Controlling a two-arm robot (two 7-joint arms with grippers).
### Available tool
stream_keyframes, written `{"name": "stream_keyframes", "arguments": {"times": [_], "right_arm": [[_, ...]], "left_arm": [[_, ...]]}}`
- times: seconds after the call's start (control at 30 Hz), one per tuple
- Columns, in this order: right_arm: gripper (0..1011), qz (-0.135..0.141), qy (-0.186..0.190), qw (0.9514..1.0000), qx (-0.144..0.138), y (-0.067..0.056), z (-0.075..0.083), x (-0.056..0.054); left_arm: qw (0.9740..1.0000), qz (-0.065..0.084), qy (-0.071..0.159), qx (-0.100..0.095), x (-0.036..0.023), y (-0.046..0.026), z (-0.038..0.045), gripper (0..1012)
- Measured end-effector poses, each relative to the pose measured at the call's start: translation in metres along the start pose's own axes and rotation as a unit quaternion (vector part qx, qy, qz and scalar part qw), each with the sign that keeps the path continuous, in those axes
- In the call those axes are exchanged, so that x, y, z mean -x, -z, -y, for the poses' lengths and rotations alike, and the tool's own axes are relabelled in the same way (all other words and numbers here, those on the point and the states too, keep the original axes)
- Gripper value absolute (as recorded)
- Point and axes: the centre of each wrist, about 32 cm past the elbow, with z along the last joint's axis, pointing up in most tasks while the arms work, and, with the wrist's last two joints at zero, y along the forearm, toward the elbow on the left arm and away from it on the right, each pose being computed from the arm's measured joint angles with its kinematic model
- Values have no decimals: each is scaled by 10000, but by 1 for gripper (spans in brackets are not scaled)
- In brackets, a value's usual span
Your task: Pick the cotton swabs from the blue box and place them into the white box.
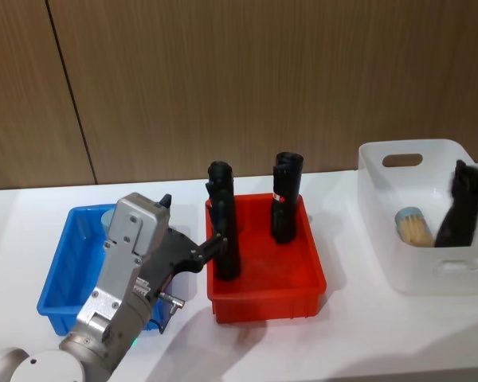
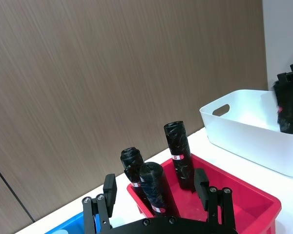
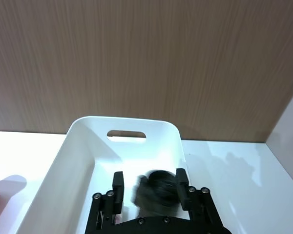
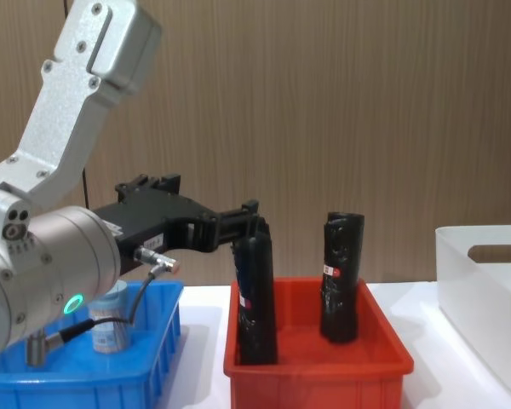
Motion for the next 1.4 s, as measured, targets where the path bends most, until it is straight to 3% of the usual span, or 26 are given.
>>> {"name": "stream_keyframes", "arguments": {"times": [0.3, 0.47, 1.4], "right_arm": [[897, -63, 19, 9999, 77, 62, -15, -44], [1002, -72, 27, 9999, 67, 80, -7, -57], [1002, -36, 29, 10000, -82, 71, 64, -66]], "left_arm": [[10000, 0, 0, 0, 0, 0, 0, 1004], [10000, 0, 0, 0, 0, 0, 0, 1004], [10000, 0, 0, -1, 0, 0, 0, 1004]]}}
